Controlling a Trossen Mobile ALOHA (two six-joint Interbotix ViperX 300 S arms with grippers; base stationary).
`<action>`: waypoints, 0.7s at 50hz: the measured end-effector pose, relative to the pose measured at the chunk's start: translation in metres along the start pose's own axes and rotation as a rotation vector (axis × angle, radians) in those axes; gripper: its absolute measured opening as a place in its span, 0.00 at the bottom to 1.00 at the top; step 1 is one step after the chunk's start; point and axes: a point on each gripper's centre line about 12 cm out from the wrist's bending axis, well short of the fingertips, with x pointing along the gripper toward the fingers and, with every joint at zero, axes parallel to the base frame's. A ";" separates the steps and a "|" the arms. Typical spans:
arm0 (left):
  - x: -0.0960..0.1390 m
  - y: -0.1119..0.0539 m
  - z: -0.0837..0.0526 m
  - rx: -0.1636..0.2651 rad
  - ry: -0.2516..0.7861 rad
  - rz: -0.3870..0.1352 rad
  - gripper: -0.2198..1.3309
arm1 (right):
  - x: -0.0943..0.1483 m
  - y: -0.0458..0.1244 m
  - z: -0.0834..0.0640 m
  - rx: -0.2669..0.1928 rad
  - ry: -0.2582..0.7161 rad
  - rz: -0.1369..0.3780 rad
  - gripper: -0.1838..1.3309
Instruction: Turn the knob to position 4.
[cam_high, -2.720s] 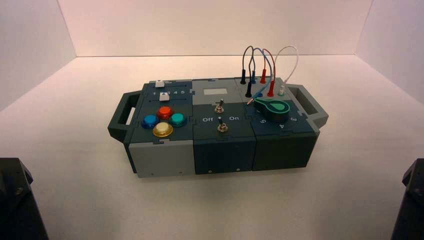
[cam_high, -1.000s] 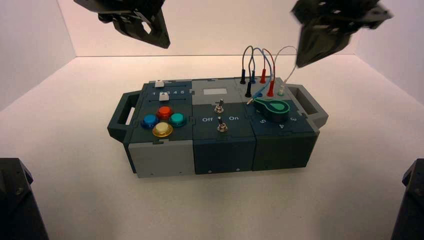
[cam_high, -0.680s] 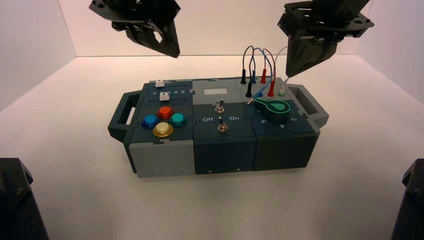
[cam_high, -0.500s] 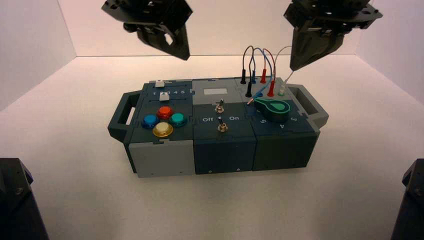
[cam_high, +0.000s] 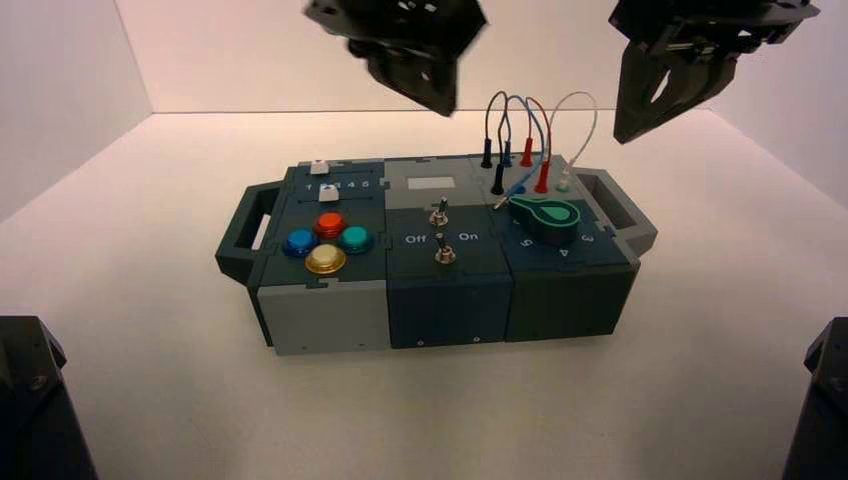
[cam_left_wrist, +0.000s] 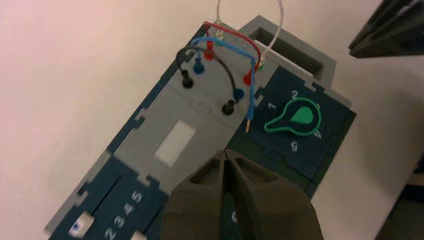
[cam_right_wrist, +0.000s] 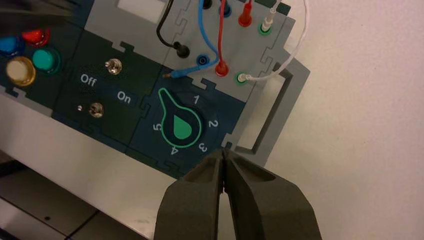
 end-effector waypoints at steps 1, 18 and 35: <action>0.001 -0.001 0.000 0.001 0.002 -0.001 0.04 | 0.000 0.000 0.000 -0.002 0.002 0.000 0.03; 0.038 -0.010 0.009 0.027 0.062 -0.015 0.04 | -0.002 0.000 0.000 -0.005 -0.006 -0.003 0.03; 0.047 -0.012 0.011 0.031 0.076 -0.017 0.04 | -0.006 -0.001 -0.001 -0.005 -0.029 -0.007 0.03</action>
